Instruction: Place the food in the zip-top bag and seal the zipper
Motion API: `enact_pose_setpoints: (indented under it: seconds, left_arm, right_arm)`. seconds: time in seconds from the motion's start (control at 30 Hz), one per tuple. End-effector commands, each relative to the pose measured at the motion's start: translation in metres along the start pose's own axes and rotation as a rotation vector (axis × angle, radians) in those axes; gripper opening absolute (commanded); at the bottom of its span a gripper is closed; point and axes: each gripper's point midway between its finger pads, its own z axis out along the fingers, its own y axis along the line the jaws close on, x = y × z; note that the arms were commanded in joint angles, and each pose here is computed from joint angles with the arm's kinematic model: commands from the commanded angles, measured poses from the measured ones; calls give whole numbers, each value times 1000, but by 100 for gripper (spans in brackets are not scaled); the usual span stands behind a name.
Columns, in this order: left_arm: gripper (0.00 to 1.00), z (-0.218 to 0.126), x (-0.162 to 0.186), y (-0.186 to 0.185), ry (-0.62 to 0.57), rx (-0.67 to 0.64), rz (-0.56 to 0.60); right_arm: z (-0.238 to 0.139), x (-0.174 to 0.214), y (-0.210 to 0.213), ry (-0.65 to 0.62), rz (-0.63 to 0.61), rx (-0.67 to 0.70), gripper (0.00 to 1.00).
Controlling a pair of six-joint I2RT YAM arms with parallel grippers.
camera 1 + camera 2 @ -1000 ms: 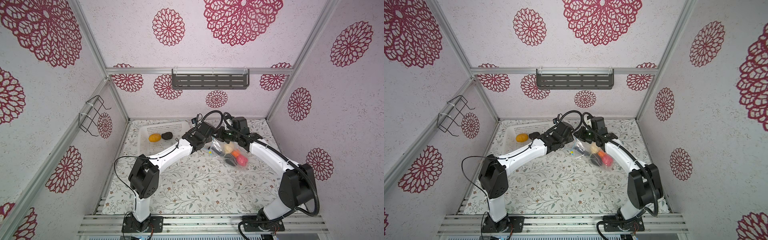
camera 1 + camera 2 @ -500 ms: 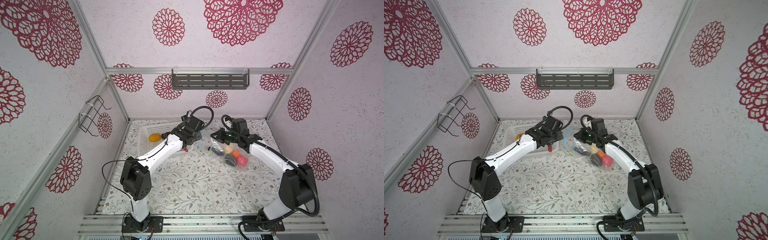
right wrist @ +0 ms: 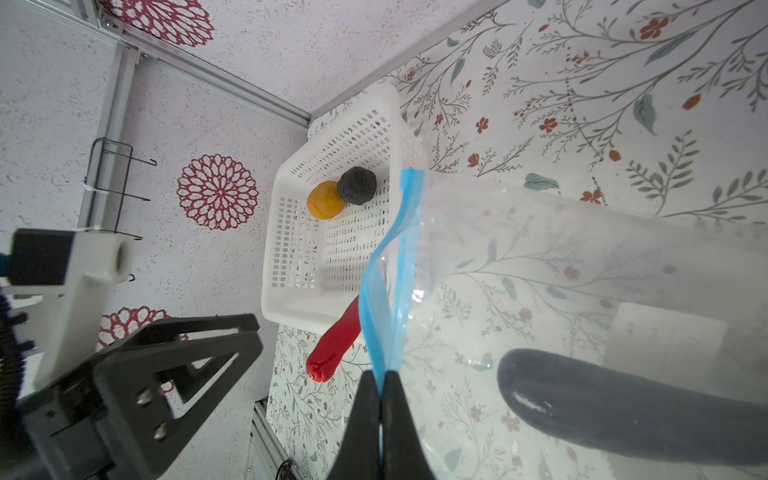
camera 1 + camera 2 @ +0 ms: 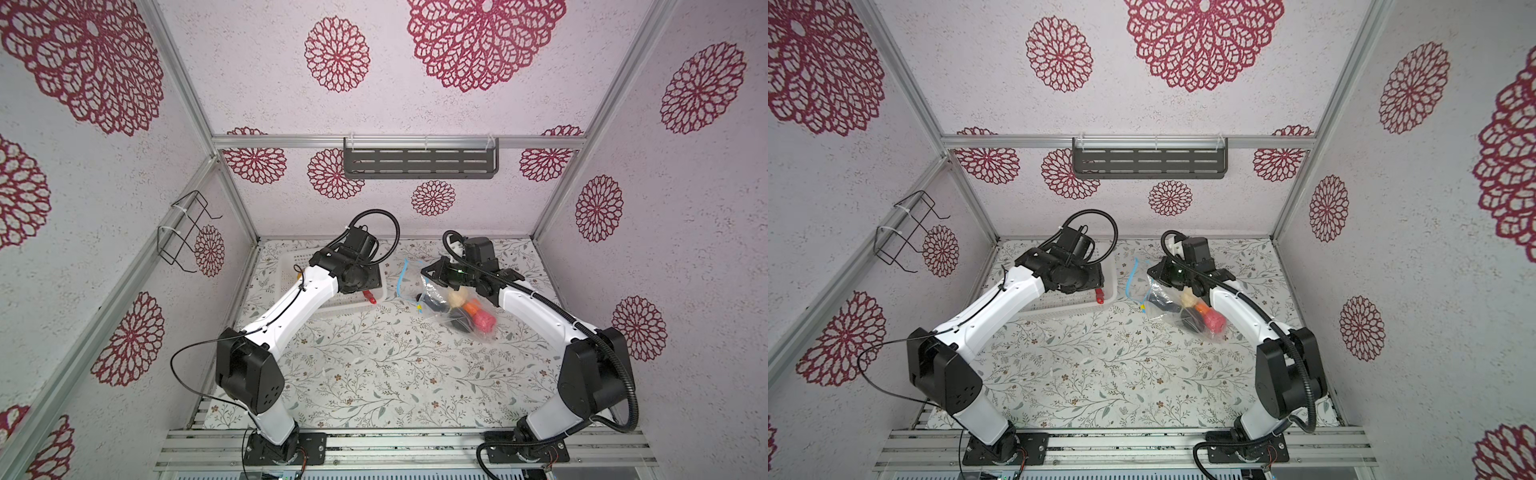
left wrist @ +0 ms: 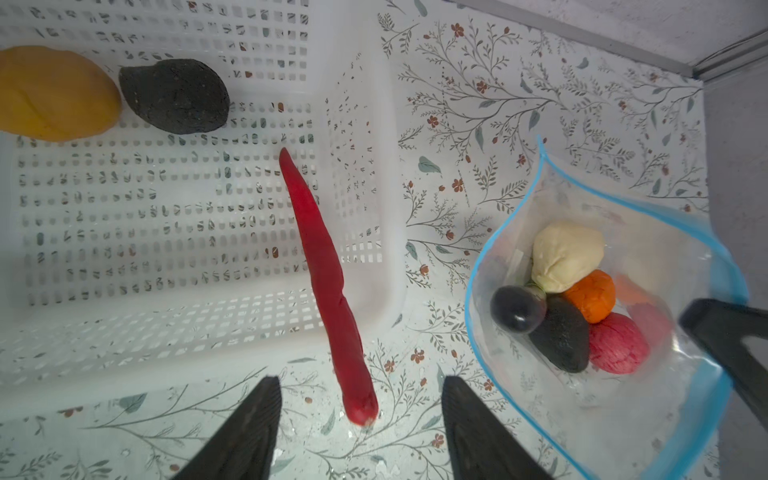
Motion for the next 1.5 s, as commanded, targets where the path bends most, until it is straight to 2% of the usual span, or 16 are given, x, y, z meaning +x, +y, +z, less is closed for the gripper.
enact_pose_setpoints:
  seconds: [0.0,0.2,0.57,0.93,1.23,1.47]
  left_arm:
    - [69,-16,9,-3,25,54,-38]
    - [70,0,27,-1,89,36,-122]
    - [70,34,38,0,150,-7,-143]
    - [58,52,49,7,193,-46,-148]
    - [44,63,55,8,217,-56,-147]
    - [28,62,52,7,210,-61,-147]
  right_arm:
    - [-14,-11,16,-43,-23,-43,0]
    - [-14,-10,15,-44,-20,-46,0]
    - [-17,-12,16,-47,-22,-50,0]
    - [-17,-14,12,-47,-14,-53,0]
    - [-19,-15,9,-50,-9,-50,0]
    - [-20,-15,7,-53,-6,-49,0]
